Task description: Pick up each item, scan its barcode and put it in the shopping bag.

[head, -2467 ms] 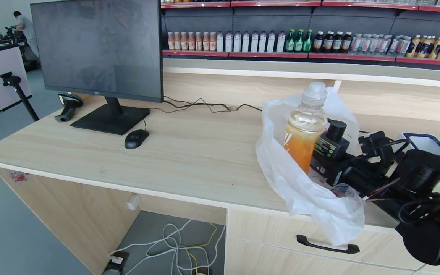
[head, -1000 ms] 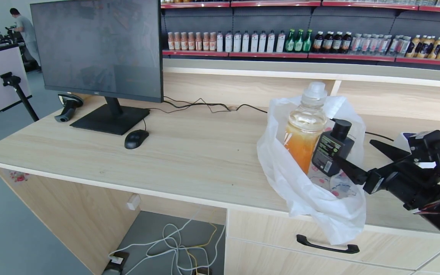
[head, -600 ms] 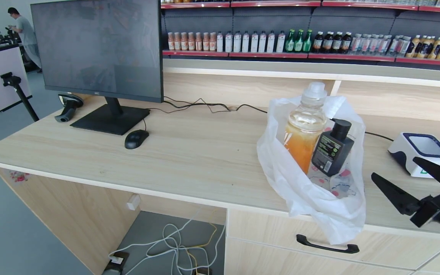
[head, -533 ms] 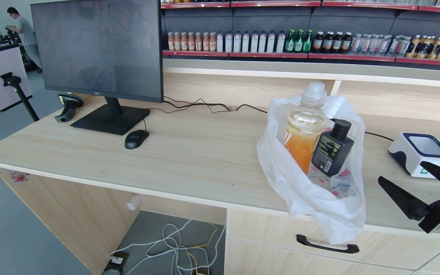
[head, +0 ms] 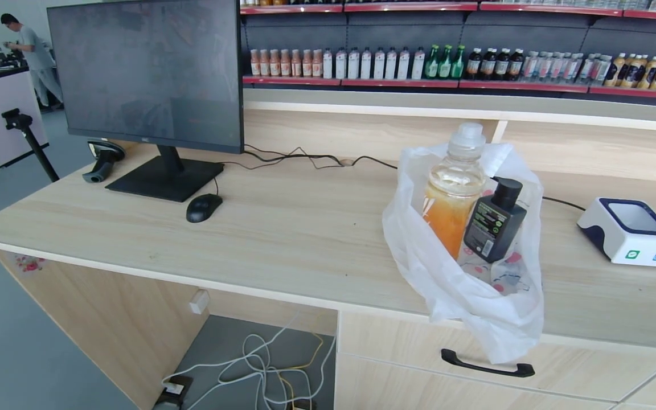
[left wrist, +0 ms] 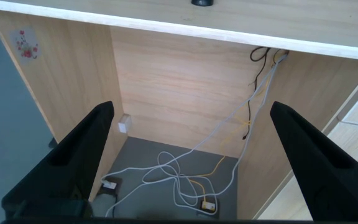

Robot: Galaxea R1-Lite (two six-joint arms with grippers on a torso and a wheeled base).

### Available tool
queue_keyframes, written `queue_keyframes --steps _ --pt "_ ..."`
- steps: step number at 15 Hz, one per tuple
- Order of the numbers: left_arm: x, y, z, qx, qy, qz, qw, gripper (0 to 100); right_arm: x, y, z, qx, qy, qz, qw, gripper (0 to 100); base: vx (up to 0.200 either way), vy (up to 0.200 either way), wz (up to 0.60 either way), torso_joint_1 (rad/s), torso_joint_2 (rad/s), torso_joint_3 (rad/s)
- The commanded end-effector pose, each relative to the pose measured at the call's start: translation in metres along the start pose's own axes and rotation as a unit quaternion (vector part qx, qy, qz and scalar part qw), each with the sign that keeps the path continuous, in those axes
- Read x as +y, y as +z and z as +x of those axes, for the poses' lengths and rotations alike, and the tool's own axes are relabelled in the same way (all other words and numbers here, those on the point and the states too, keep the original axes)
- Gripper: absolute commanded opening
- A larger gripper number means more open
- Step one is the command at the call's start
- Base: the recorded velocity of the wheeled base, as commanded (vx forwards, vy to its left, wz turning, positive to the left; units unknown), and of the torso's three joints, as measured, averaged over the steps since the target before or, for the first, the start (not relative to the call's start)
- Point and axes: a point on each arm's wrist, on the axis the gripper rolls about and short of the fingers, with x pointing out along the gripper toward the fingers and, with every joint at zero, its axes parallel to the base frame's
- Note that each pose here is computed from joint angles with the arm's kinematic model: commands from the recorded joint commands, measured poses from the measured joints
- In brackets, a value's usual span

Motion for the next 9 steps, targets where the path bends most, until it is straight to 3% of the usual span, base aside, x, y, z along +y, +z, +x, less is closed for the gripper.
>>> queue_keyframes --steps 1,4,7,9 --pt "0.0000 0.0000 0.0000 0.000 0.000 0.000 1.0000 100 0.0132 -0.0331 -0.0366 -0.063 -0.015 -0.018 0.998 100 0.000 0.000 0.00 0.000 0.00 0.000" --pt "0.0000 0.0000 0.0000 0.000 0.001 -0.001 1.0000 100 0.0083 -0.0375 -0.0365 -0.057 -0.123 0.046 0.990 100 0.000 0.000 0.00 0.000 0.00 0.000" --pt "0.0000 0.0003 0.0000 -0.002 0.001 -0.006 1.0000 100 0.0076 -0.0367 -0.0343 -0.042 -0.116 0.043 0.991 100 -0.200 0.000 0.00 0.004 0.00 0.006" --pt "0.0000 0.0003 0.0000 -0.002 0.002 -0.006 1.0000 100 0.0081 -0.0376 -0.0367 -0.057 -0.111 0.036 0.991 100 -0.200 0.000 0.00 0.015 0.00 0.000"
